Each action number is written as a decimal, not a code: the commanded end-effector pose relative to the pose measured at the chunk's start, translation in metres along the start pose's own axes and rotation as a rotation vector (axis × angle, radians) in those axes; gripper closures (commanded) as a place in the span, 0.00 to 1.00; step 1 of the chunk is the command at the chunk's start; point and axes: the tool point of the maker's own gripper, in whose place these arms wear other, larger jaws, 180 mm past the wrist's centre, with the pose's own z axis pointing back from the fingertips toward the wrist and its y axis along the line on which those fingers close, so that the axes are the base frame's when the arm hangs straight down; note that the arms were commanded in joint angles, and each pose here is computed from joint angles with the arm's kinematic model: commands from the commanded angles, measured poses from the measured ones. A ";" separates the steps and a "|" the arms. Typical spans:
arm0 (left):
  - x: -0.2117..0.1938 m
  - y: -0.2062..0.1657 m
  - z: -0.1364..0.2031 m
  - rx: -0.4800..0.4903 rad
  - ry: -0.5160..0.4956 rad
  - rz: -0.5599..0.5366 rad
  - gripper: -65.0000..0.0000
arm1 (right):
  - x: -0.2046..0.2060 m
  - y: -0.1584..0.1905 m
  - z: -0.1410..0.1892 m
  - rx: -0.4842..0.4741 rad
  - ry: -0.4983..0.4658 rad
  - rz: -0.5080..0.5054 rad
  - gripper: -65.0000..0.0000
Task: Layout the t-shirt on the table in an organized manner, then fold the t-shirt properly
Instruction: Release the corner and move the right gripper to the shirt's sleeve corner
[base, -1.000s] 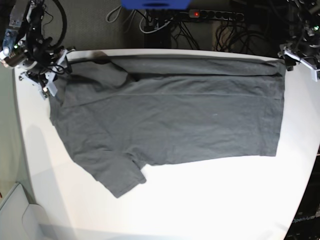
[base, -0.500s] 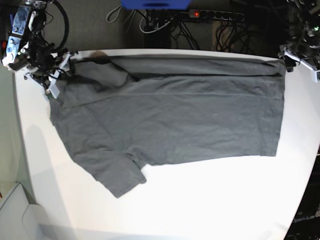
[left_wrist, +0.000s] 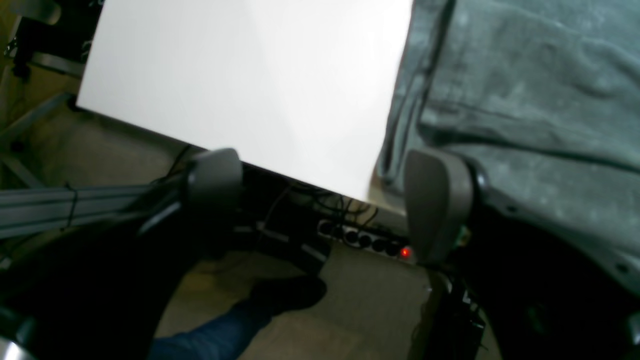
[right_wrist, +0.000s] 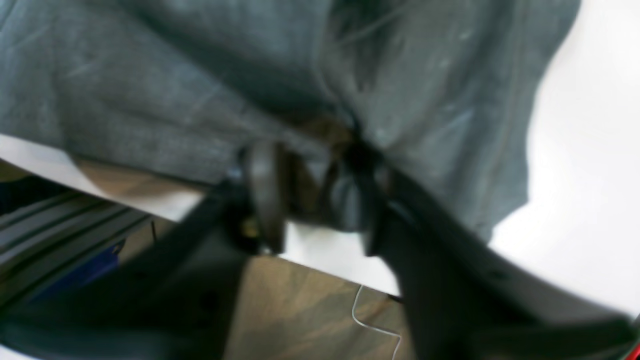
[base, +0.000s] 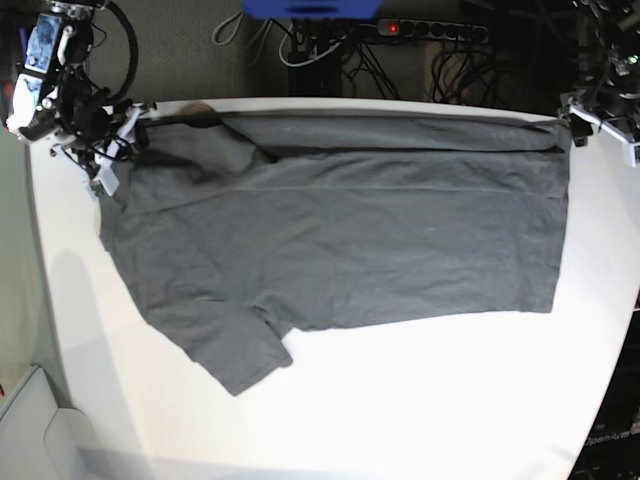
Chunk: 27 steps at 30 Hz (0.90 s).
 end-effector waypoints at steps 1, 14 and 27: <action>0.013 0.005 0.002 0.011 -0.040 -0.010 0.25 | 0.003 0.002 0.001 0.008 -0.004 0.017 0.85; 0.017 0.003 0.000 0.007 -0.049 -0.003 0.25 | 0.040 0.002 0.020 -0.036 -0.094 0.097 1.00; 0.021 0.001 -0.001 -0.001 -0.061 0.002 0.25 | 0.040 -0.004 0.021 -0.046 -0.083 0.113 1.00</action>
